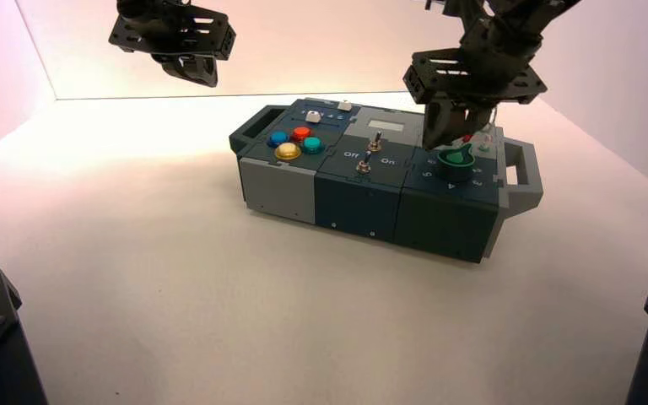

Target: Turn the knob to position 1.

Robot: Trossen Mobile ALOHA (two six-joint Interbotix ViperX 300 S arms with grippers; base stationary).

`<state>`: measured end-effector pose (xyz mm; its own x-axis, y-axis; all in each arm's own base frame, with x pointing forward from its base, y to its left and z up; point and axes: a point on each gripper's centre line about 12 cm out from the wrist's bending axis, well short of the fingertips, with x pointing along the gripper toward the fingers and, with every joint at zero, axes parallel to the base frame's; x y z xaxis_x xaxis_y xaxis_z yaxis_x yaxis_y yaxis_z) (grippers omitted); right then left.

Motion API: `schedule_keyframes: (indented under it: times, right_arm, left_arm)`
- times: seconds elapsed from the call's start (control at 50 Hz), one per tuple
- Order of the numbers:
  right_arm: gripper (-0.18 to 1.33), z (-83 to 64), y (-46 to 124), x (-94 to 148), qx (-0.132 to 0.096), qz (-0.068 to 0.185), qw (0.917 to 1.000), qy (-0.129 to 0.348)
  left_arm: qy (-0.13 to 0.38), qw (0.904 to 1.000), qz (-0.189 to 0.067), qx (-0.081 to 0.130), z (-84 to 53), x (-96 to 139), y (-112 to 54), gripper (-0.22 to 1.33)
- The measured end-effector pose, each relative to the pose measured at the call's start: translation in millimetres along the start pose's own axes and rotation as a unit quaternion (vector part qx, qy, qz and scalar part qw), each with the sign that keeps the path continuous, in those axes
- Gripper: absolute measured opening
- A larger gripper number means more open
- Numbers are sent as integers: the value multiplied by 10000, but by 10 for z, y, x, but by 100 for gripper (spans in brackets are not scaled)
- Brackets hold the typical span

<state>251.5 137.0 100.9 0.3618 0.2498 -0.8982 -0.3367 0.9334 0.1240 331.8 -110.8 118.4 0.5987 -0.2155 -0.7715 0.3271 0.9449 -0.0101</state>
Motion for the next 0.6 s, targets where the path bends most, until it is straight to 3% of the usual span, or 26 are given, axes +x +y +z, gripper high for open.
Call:
schedule_keyframes:
  times: [0.34,0.6]
  right_arm:
    - [-14,23,10,-38,-11,16,10000,-82]
    - [-14,148,48,-302,-33,106,9983,-580]
  left_arm:
    - [0,10000,-2,-7,2,-4,-1,-16]
    - [0,10000,-1,-8,0,0,0,-16]
